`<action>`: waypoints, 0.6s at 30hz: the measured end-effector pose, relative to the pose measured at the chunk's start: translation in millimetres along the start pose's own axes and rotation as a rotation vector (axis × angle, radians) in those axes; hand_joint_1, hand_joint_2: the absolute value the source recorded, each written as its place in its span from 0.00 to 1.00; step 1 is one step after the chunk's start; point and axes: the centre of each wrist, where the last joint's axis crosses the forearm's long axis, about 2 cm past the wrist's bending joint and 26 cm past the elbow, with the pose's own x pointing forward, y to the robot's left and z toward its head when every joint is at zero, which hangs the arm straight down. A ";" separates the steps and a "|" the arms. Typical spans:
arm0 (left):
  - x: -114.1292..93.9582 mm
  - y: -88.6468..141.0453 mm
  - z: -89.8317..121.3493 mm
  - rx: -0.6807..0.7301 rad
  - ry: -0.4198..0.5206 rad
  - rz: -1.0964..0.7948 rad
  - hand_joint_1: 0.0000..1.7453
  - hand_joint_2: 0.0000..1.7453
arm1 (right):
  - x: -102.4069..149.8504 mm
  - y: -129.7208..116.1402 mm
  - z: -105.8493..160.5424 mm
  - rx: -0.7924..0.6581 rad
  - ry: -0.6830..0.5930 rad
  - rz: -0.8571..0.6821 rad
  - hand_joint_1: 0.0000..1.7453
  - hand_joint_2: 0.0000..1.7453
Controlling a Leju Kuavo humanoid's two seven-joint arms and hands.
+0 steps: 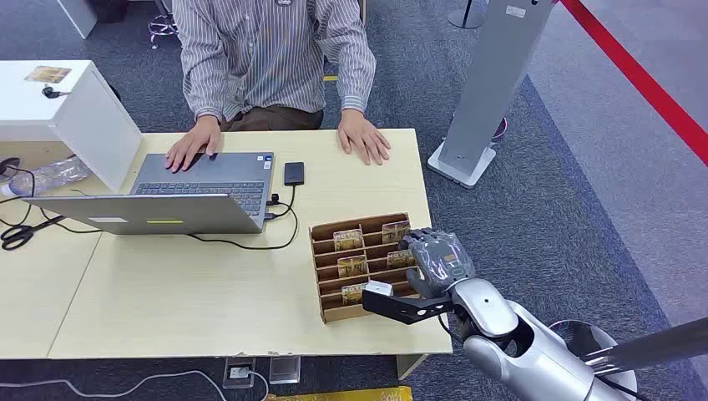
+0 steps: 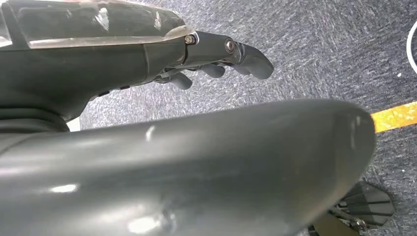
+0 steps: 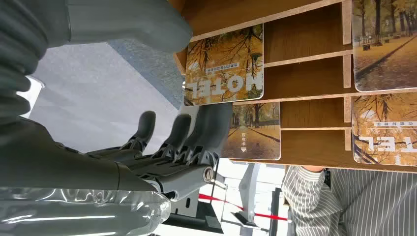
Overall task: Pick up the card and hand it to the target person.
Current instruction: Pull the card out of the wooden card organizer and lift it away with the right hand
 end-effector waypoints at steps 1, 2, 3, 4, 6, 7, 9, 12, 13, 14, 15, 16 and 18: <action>0.0 0.0 0.0 0.000 0.000 0.000 0.00 0.00 | 0.0 0.1 0.0 0.000 0.000 0.000 0.51 1.00; 0.0 0.0 0.0 0.000 0.000 0.000 0.00 0.00 | -0.1 0.2 0.0 0.001 0.001 0.000 0.53 1.00; 0.0 0.0 0.0 0.000 0.000 0.000 0.00 0.00 | -0.3 0.4 -0.1 0.002 0.001 0.001 0.54 1.00; 0.0 0.0 0.0 0.000 -0.001 0.000 0.00 0.00 | -0.4 0.7 -0.1 0.003 0.002 0.001 0.55 1.00; 0.0 0.0 0.0 0.000 -0.002 0.000 0.00 0.00 | -0.7 1.0 -0.2 0.004 0.003 0.002 0.58 1.00; 0.0 0.0 0.0 0.001 -0.002 0.000 0.00 0.00 | -0.7 1.1 -0.2 0.004 0.003 0.002 0.59 1.00; 0.0 0.0 0.0 0.001 -0.003 0.000 0.00 0.00 | -0.7 1.1 -0.2 0.004 0.004 0.002 0.63 1.00; 0.0 0.0 0.0 0.001 -0.005 -0.001 0.00 0.00 | -0.8 1.1 -0.2 0.004 0.005 0.002 0.77 1.00; 0.0 0.0 0.0 0.001 -0.006 -0.001 0.00 0.00 | -0.8 1.1 -0.2 0.004 0.006 0.002 0.78 1.00; 0.0 0.0 0.0 0.002 -0.006 -0.001 0.00 0.00 | -0.8 1.0 -0.3 0.004 0.007 0.002 0.79 1.00; 0.0 0.1 0.0 0.002 -0.006 -0.001 0.00 0.00 | -0.8 1.0 -0.3 0.003 0.007 0.002 0.80 1.00; 0.0 0.1 0.0 0.003 -0.006 -0.002 0.00 0.00 | -0.8 0.9 -0.3 0.003 0.008 0.002 0.82 1.00; 0.0 0.1 0.0 0.004 -0.007 -0.002 0.00 0.00 | -0.8 0.9 -0.4 0.003 0.008 0.002 0.88 1.00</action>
